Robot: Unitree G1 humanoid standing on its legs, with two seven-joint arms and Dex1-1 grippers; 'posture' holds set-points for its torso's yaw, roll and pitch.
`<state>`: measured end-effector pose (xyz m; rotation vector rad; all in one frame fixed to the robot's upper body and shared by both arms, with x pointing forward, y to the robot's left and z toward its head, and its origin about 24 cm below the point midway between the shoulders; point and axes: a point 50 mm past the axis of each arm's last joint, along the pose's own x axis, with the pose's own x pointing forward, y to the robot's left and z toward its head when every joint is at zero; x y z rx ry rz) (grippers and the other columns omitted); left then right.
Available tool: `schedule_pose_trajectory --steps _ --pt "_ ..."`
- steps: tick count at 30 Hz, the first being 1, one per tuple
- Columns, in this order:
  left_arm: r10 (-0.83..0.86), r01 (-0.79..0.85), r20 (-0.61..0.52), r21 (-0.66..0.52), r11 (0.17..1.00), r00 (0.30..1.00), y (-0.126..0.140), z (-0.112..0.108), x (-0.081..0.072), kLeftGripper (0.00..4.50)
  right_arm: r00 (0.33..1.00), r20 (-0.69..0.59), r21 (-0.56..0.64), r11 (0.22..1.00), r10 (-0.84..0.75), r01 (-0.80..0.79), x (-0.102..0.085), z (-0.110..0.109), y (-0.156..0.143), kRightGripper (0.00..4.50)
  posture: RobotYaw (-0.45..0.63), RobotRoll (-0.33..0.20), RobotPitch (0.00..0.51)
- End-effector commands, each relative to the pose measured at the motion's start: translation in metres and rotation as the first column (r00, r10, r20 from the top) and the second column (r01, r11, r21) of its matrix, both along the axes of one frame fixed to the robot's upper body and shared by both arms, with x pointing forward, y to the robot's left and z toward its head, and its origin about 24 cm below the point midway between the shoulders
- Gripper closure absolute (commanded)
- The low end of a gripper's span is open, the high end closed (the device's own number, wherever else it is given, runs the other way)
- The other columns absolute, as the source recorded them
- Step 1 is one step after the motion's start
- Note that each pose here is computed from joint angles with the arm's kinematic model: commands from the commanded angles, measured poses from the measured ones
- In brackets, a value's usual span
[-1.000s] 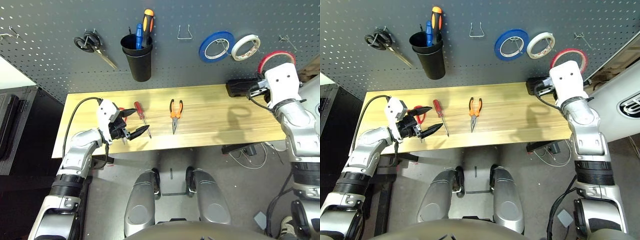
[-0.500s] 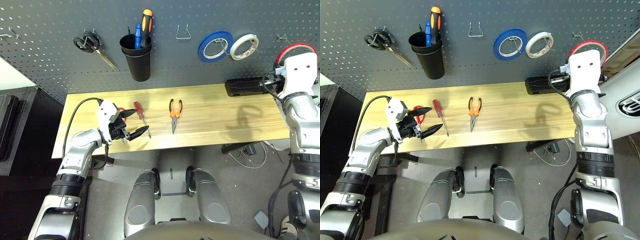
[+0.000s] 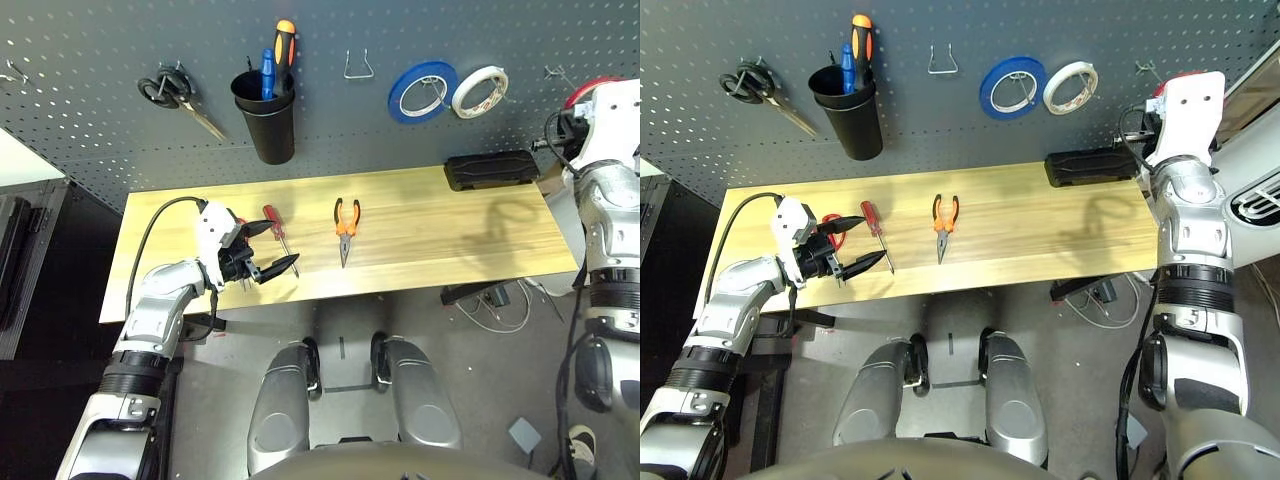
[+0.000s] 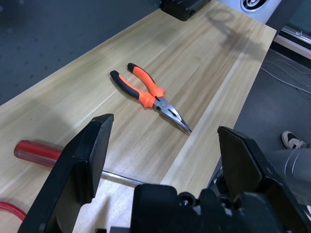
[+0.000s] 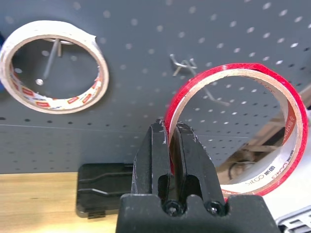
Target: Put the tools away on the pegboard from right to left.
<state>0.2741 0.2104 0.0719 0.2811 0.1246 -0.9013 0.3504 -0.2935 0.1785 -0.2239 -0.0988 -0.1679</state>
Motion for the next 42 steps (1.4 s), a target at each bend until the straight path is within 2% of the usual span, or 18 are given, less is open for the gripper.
schedule_pose_trajectory --steps 1,12,16,25,26,34,38,40,42 --pt "-0.013 0.014 -0.031 0.022 1.000 0.999 0.000 -0.005 -0.005 0.00 1.000 -0.013 0.009 1.000 -0.002 0.002 0.003 -0.002 -0.005 4.47 -0.06 0.000 0.212" --pt "-0.007 0.008 -0.034 0.022 1.000 0.999 0.000 -0.004 -0.008 0.00 0.999 -0.032 0.049 0.999 -0.003 0.005 0.016 -0.003 -0.007 4.47 -0.04 0.000 0.216" --pt "-0.008 0.008 -0.032 0.020 1.000 0.999 -0.001 -0.004 -0.008 0.00 0.999 -0.038 0.049 0.999 -0.002 0.003 0.018 -0.004 -0.006 3.35 -0.04 0.000 0.215" --pt "-0.012 0.012 -0.035 0.020 1.000 0.999 -0.002 -0.003 -0.007 0.00 1.000 -0.011 0.007 1.000 0.010 -0.010 0.014 -0.005 0.001 0.21 -0.04 0.000 0.215" --pt "-0.013 0.014 -0.034 0.020 1.000 0.999 -0.002 -0.003 -0.007 0.00 1.000 -0.006 -0.012 1.000 0.016 -0.016 0.012 -0.005 0.002 0.06 -0.04 0.000 0.215" --pt "-0.018 0.019 -0.031 0.022 1.000 0.999 -0.003 -0.002 -0.005 0.00 0.995 -0.035 -0.045 0.995 0.088 -0.090 -0.007 -0.019 0.012 0.06 -0.06 0.000 0.215" --pt "-0.023 0.024 -0.031 0.020 1.000 0.999 -0.004 -0.002 -0.005 0.00 0.972 -0.093 0.109 0.973 0.214 -0.204 -0.020 -0.037 0.023 0.06 -0.06 0.000 0.216" --pt "-0.024 0.025 -0.031 0.021 0.999 0.999 -0.004 -0.002 -0.005 0.00 0.962 -0.086 0.246 0.941 0.260 -0.232 -0.023 -0.040 0.027 0.06 -0.06 0.000 0.216" --pt "-0.024 0.025 -0.031 0.021 0.999 0.999 -0.005 -0.002 -0.005 0.00 0.957 -0.091 0.299 0.924 0.276 -0.238 -0.025 -0.041 0.028 0.06 -0.06 0.000 0.216"
